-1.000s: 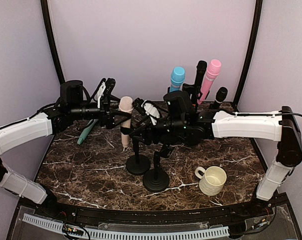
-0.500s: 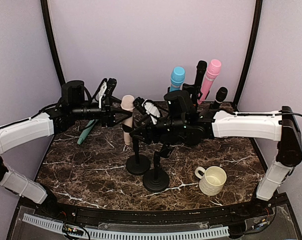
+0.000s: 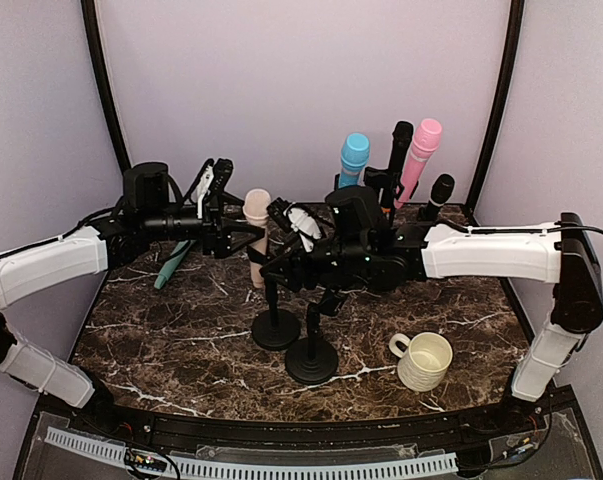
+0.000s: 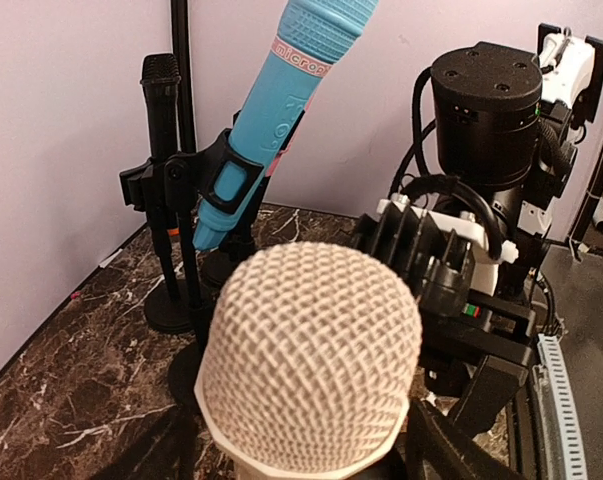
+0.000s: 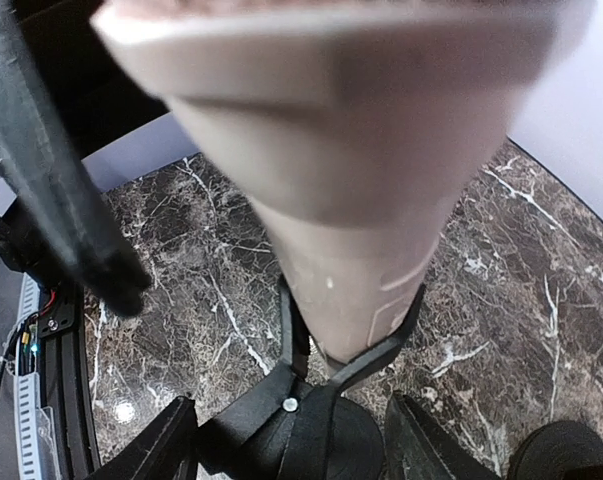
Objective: Remove the microphone from the stand
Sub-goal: Unscrew the clamp from the microphone stand.
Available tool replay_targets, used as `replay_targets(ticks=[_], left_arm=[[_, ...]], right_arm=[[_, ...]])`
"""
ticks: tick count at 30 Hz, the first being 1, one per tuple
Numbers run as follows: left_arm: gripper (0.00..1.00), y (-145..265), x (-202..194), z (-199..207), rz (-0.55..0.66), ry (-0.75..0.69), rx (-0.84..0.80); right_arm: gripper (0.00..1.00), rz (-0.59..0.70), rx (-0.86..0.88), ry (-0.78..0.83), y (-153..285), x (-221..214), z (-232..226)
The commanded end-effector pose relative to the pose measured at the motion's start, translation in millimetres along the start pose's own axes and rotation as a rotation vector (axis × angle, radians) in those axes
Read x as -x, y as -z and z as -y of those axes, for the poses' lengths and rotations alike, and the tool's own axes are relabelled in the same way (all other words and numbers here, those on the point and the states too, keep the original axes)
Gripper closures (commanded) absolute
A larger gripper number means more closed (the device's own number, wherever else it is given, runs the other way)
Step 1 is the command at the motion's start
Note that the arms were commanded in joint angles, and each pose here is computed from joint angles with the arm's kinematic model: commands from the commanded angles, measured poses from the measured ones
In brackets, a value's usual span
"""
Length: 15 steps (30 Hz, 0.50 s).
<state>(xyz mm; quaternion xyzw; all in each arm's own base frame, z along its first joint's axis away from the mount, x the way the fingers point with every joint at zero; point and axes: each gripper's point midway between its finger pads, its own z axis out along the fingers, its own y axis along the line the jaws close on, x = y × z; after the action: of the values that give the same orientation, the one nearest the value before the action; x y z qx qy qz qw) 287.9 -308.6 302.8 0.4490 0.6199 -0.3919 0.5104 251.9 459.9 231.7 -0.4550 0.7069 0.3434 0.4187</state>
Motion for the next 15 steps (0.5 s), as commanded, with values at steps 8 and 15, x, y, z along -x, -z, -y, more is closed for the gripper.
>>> replay_targets(ticks=[8, 15], left_arm=[[0.18, -7.5, -10.5, -1.8, 0.004, 0.021, 0.02], [0.19, -12.7, -17.1, -8.0, 0.004, 0.029, 0.073]], right_arm=[[0.29, 0.095, -0.114, -0.079, 13.0, 14.2, -12.1], [0.28, 0.135, -0.195, -0.094, 12.3, 19.0, -9.0]])
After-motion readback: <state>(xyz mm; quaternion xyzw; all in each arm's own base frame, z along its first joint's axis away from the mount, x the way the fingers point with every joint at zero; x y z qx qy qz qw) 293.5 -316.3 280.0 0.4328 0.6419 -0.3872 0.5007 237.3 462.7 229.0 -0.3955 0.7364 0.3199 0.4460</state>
